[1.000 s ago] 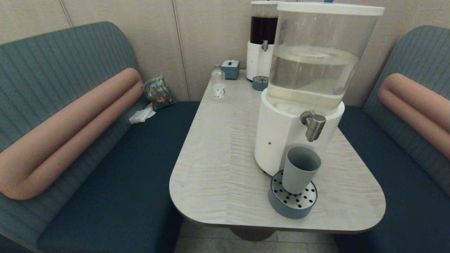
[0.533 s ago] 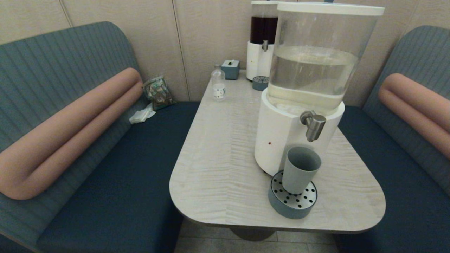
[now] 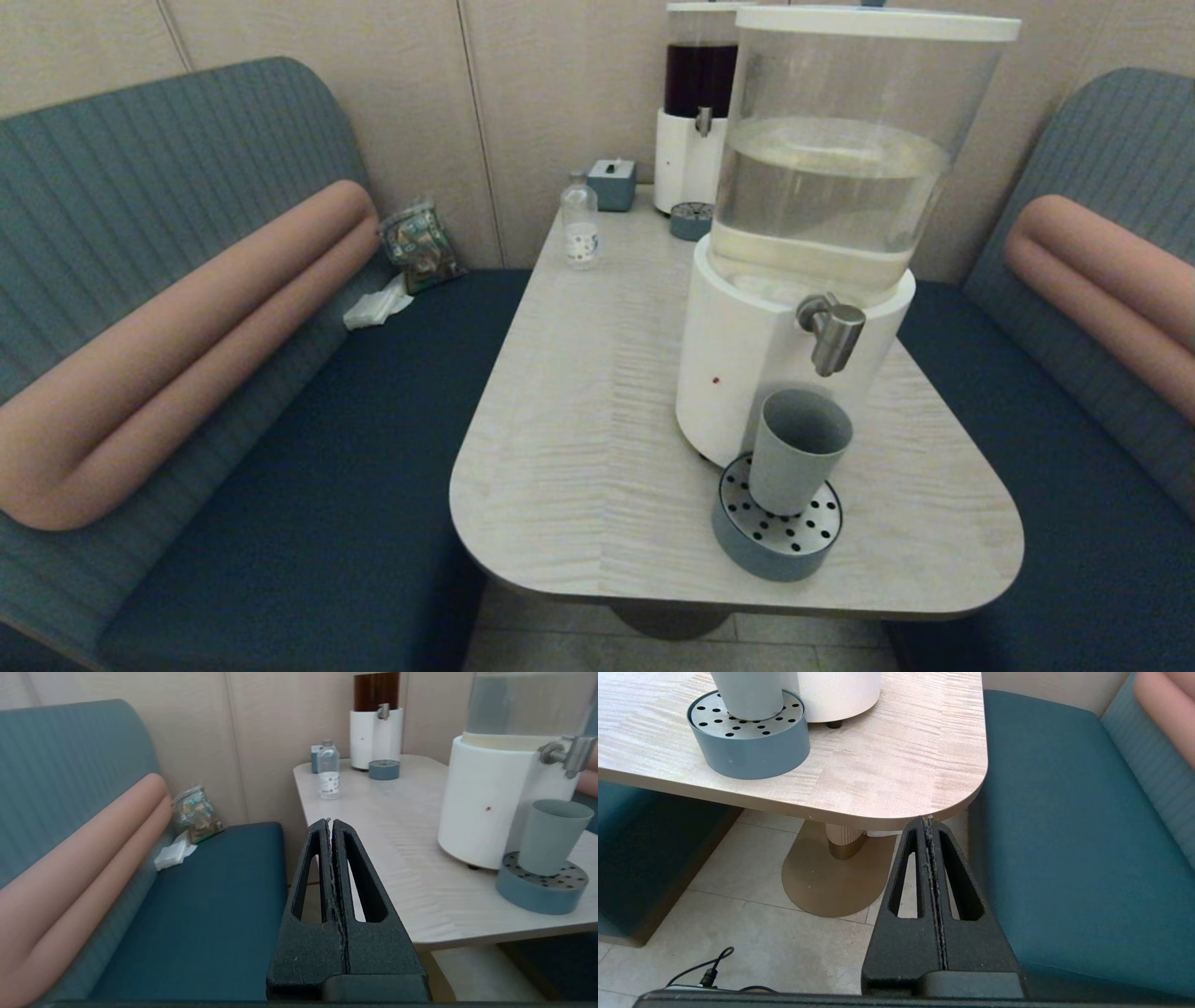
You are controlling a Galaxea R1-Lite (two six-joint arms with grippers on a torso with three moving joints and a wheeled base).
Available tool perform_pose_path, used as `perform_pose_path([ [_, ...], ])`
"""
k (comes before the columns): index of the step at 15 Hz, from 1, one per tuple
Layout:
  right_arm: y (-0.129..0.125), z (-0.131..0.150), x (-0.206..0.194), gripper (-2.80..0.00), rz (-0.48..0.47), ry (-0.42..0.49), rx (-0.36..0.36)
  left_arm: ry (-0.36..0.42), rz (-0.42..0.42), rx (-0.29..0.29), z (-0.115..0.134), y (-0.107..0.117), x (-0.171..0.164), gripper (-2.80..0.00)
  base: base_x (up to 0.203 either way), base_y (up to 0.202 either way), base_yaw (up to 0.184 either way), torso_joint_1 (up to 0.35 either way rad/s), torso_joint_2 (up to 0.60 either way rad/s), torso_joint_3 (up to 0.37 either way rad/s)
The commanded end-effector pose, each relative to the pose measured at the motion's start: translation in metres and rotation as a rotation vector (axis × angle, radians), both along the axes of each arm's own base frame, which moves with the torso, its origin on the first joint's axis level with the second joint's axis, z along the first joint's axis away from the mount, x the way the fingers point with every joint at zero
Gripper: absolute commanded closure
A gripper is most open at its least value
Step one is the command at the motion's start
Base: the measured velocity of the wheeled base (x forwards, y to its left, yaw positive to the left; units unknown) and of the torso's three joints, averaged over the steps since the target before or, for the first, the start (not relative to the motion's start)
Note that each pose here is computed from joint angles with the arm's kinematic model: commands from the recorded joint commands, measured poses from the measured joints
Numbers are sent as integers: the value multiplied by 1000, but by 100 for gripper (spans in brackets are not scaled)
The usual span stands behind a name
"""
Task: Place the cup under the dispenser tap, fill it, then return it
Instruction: Place the cup next to the water dispenser
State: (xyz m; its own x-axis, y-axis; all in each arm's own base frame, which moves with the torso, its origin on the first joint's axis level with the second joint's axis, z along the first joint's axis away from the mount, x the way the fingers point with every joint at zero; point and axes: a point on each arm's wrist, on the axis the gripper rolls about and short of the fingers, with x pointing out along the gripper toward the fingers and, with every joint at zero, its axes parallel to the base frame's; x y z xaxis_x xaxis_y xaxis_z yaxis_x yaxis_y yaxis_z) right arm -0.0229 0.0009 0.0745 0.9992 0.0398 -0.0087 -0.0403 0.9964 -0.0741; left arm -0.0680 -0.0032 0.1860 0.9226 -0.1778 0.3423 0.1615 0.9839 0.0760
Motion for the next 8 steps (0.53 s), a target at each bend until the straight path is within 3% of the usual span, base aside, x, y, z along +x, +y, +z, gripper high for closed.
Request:
perform_pose_path([
  [1, 0, 0, 0, 0, 0, -1, -1, 71, -7, 4, 21, 0, 18, 0, 0, 0, 0, 0, 0, 0],
  [3, 0, 0, 0, 0, 0, -1, -1, 131, -28, 11, 49, -1, 45, 0, 0, 0, 0, 0, 0, 0],
  [4, 0, 0, 0, 0, 0, -1, -1, 160, -47, 17, 61, -1, 64, -280, 0, 0, 0, 0, 0, 0],
  [8, 0, 0, 0, 0, 0, -1, -1, 241, -174, 54, 78, -7, 137, -280, 0, 0, 0, 0, 0, 0],
])
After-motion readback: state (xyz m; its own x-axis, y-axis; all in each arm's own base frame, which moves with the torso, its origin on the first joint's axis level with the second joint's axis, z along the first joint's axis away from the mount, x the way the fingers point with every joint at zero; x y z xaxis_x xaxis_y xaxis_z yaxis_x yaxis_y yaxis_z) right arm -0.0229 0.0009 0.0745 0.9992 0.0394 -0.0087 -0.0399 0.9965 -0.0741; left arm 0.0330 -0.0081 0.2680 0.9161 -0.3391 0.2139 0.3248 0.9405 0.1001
